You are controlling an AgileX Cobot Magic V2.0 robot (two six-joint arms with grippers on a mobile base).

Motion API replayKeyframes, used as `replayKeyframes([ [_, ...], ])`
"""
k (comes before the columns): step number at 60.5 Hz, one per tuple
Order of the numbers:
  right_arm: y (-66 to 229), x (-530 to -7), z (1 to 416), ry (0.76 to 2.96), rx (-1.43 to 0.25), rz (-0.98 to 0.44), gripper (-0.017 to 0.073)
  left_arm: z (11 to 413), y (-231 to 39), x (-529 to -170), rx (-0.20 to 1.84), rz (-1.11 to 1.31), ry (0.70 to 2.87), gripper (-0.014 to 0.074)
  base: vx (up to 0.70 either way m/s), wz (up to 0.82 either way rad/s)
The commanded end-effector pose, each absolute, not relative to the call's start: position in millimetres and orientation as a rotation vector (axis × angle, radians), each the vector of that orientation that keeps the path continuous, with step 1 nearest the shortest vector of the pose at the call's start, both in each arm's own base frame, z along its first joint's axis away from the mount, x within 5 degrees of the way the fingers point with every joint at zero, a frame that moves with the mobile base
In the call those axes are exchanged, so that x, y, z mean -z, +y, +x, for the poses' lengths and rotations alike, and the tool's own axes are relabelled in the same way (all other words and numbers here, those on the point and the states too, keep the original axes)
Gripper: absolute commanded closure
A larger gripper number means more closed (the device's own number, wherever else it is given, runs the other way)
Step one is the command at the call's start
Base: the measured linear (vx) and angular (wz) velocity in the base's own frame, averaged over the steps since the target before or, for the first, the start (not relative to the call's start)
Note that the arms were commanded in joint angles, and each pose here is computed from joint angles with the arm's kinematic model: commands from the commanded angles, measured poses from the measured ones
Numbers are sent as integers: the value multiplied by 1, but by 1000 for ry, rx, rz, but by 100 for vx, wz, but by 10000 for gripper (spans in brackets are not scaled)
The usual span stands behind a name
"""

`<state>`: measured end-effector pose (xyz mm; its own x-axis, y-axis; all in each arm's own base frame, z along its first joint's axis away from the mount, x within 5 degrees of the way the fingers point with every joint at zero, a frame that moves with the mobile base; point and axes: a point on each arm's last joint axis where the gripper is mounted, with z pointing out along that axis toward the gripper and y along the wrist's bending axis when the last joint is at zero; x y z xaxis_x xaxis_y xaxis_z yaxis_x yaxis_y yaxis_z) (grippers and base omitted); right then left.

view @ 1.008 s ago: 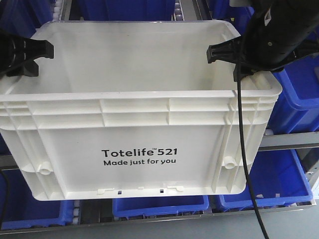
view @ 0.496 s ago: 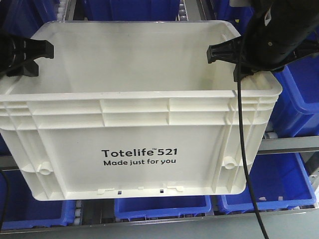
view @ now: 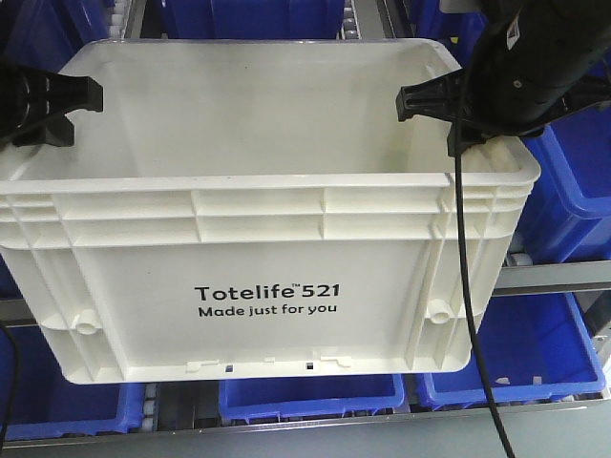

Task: Move bin from left to right shelf
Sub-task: 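Push the held crate forward onto the shelf rollers with both grippers, then lower the crate onto the shelf and open both grippers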

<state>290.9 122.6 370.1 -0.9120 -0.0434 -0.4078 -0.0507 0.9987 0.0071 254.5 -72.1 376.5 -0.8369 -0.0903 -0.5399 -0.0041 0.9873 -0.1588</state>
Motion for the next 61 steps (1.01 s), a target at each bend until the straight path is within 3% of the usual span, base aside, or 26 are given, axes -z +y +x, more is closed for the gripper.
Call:
replayKeyframes([
  [1,113,-398,288,2575,1,-56,567,252,-75,-409,287,-23,2336,502,0,0],
  [13,108,-402,295,2489,84,-66,567,257,-77,-416,309,9,2235,502,0,0],
  [29,99,-413,310,2288,194,31,567,272,-86,-432,392,59,1996,502,0,0],
  [61,115,-385,360,2129,249,-2,567,346,-106,-376,348,79,1968,502,0,0],
])
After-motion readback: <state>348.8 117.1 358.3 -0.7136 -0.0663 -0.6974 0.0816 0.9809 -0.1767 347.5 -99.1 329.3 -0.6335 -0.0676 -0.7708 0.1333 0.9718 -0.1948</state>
